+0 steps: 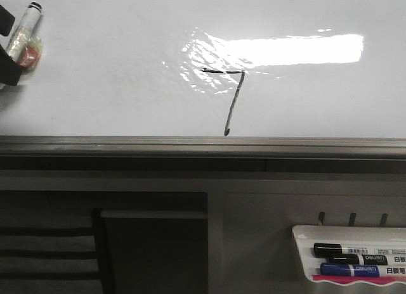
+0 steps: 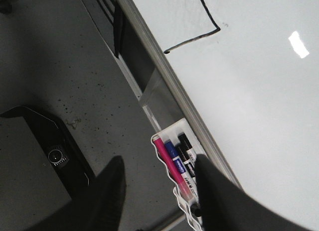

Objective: Write number 7 on whiteboard

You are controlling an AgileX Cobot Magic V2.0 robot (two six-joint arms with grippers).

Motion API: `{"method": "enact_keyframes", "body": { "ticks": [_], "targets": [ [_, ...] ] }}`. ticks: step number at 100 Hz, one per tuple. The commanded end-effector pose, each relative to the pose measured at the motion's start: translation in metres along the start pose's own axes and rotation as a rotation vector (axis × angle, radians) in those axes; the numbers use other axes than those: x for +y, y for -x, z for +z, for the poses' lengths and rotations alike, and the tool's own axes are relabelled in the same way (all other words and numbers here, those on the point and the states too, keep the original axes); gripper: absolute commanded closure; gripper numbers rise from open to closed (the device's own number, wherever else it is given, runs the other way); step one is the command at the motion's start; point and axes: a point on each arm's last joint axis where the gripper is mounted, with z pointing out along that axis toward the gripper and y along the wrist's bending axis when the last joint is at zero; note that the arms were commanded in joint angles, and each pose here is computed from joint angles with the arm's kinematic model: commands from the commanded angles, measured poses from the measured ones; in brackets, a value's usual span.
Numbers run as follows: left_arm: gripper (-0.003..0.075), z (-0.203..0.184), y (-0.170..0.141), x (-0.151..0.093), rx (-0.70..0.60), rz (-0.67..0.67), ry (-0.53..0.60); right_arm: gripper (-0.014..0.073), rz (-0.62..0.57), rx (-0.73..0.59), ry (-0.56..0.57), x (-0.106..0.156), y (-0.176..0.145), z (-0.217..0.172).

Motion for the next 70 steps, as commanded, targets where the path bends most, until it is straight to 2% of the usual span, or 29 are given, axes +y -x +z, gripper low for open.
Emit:
{"method": "enact_keyframes", "body": {
  "ticks": [1,10,32,41,58,70],
  "targets": [
    [0.0739,-0.008,0.014,0.000,-0.090,-0.027,0.018,0.0306,-0.005,-0.079,-0.056,-0.004,0.007,-0.011],
    [0.0702,-0.008,0.014,0.000,-0.092,-0.024,0.018,0.0306,-0.005,-0.079,-0.056,-0.004,0.007,-0.011],
    [0.0444,-0.008,0.013,-0.001,-0.077,-0.021,0.009,0.0306,0.006,-0.098,-0.042,-0.004,0.010,-0.010],
    [0.0374,-0.009,0.014,-0.001,-0.075,-0.016,0.007,0.0306,0.006,-0.098,-0.042,-0.004,0.010,-0.009],
    [0.0363,-0.029,0.027,-0.010,-0.070,0.060,-0.033,0.0306,0.074,-0.089,-0.050,-0.005,0.009,-0.010],
    [0.0363,-0.062,0.037,-0.021,-0.077,0.156,-0.056,0.0306,0.191,-0.046,-0.107,-0.008,0.002,-0.015]
  ]
}}
